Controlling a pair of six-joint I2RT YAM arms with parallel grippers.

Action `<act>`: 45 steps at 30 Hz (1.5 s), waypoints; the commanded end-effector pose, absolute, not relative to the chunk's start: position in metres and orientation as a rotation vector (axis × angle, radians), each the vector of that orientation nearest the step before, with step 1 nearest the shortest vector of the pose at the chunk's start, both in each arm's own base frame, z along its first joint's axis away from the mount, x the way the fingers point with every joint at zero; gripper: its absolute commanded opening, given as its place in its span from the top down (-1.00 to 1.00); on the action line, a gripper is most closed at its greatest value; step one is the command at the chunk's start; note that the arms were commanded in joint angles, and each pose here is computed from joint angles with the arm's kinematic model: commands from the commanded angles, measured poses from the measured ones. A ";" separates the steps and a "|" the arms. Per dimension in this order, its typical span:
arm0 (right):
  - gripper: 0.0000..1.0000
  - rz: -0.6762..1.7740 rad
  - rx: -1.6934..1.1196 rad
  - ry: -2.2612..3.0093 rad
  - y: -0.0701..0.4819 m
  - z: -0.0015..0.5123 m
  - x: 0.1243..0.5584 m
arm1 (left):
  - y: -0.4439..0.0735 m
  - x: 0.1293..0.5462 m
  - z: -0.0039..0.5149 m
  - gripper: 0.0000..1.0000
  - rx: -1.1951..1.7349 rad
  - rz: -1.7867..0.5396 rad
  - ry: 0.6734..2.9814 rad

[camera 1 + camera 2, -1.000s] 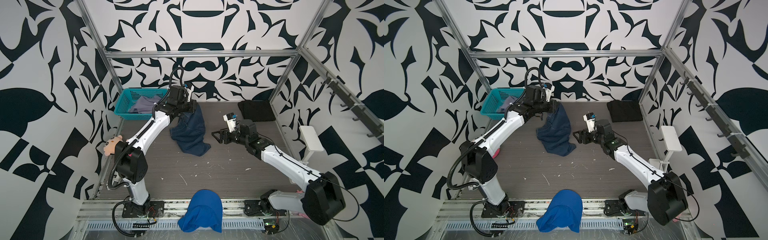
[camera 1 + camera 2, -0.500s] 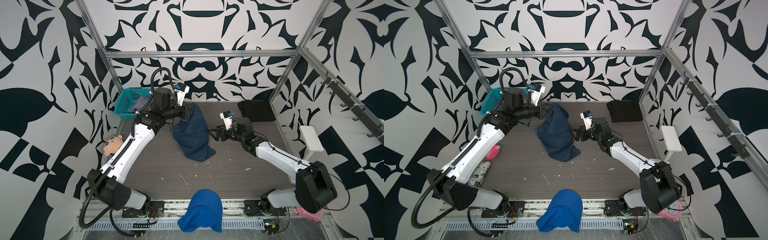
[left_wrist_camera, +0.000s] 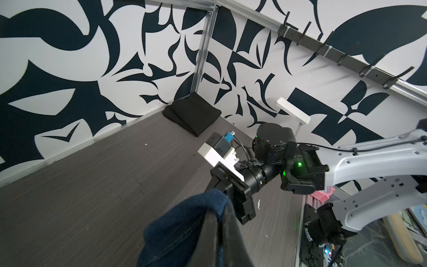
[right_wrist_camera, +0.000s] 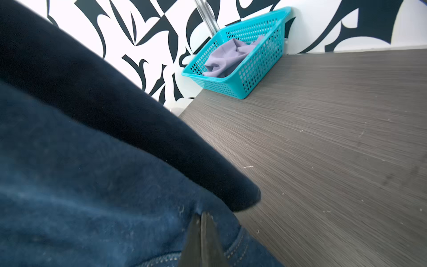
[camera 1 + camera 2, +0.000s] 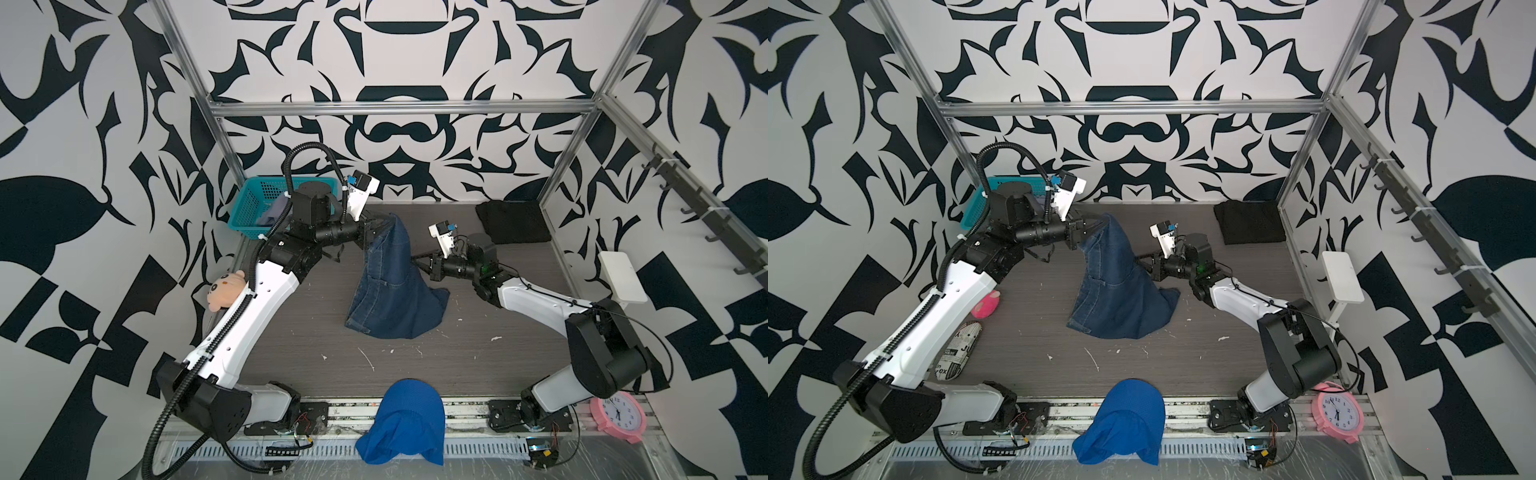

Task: Fold and stack the skirts
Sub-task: 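Hold the denim skirt up with the left gripper while the right grasps its hem, then lay the denim skirt flat on the table with both grippers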

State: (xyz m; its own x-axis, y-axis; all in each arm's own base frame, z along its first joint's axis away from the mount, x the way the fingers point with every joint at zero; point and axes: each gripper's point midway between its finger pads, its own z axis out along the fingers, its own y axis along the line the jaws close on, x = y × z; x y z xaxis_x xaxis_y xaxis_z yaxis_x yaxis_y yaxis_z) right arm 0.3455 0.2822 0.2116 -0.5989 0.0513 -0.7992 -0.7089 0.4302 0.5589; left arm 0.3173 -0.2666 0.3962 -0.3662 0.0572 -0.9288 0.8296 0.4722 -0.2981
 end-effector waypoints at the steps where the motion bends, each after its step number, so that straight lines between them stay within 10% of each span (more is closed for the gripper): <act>1: 1.00 1.252 -0.622 1.757 0.282 0.257 0.339 | -0.257 0.336 0.420 1.00 0.700 -1.006 1.663; 12: 1.00 1.088 -0.494 1.841 0.240 0.256 0.346 | -0.238 0.380 0.379 1.00 0.551 -0.993 1.760; 25: 1.00 0.820 -0.439 1.716 0.192 0.334 0.306 | -0.238 0.328 0.429 1.00 0.666 -1.088 1.606; 32: 1.00 0.736 -0.401 1.754 0.193 0.311 0.344 | -0.201 0.413 0.395 0.96 0.470 -1.009 1.732; 34: 1.00 0.746 -0.389 1.777 0.198 0.298 0.357 | -0.188 0.445 0.373 0.51 0.410 -0.984 1.782; 36: 0.88 0.783 -0.390 1.829 0.208 0.281 0.370 | -0.173 0.476 0.341 -0.82 0.323 -0.939 1.872; 37: 0.58 0.793 -0.390 1.870 0.211 0.273 0.374 | -0.166 0.485 0.328 -0.99 0.276 -0.939 1.919; 45: -0.27 0.665 -0.422 1.938 0.186 0.262 0.338 | -0.148 0.434 0.279 -0.99 0.167 -0.757 2.050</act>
